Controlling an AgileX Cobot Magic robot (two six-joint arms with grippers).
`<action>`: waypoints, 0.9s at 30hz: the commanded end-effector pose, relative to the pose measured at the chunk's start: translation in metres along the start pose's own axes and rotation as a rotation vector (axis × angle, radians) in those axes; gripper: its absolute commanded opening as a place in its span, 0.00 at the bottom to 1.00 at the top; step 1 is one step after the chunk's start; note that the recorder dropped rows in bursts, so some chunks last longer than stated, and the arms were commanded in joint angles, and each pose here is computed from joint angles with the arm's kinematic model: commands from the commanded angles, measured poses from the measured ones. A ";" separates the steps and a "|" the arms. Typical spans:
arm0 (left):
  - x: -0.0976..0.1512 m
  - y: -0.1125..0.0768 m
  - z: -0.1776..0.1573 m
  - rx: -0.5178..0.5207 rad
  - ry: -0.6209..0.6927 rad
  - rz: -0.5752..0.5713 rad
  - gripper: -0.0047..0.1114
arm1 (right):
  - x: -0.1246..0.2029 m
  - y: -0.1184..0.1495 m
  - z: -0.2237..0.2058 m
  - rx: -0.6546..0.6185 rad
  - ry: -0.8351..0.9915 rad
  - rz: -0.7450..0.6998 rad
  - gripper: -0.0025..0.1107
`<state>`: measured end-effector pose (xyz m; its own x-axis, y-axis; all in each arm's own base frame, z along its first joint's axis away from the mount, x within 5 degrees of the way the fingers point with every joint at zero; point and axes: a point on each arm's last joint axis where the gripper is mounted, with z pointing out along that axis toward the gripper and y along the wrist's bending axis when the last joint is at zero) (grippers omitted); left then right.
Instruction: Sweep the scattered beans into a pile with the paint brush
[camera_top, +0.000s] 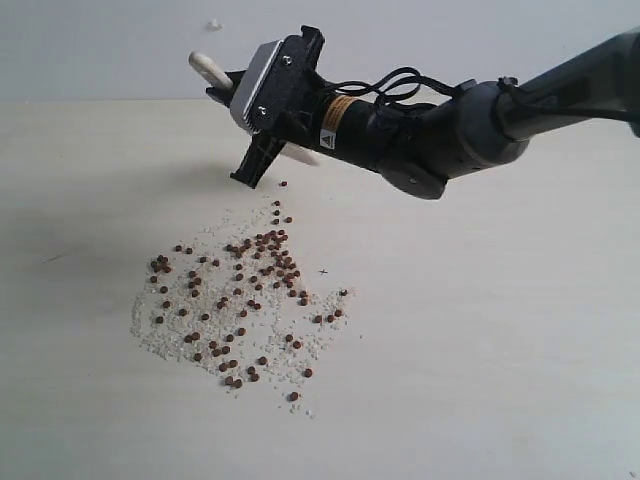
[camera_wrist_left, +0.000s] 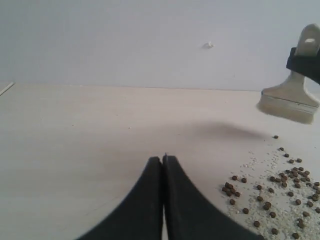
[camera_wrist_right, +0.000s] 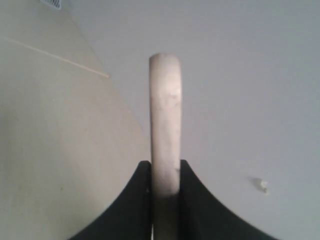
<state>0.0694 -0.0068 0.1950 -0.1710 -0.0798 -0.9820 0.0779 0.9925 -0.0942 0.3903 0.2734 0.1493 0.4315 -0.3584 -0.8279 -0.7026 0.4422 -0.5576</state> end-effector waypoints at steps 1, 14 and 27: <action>0.000 0.000 -0.001 0.000 -0.007 -0.008 0.04 | 0.017 0.005 0.010 -0.080 0.048 -0.054 0.02; 0.000 0.000 -0.001 0.000 -0.007 -0.008 0.04 | -0.001 0.032 -0.008 -0.539 0.232 0.365 0.02; 0.000 0.000 -0.001 0.000 -0.007 -0.008 0.04 | -0.064 0.000 -0.024 -0.541 0.177 0.323 0.02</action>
<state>0.0694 -0.0068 0.1950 -0.1710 -0.0798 -0.9820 0.0779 0.9925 -0.0942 0.3480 0.2784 0.1892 0.0364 -0.4272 -0.9034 -0.9961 0.0572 -0.0672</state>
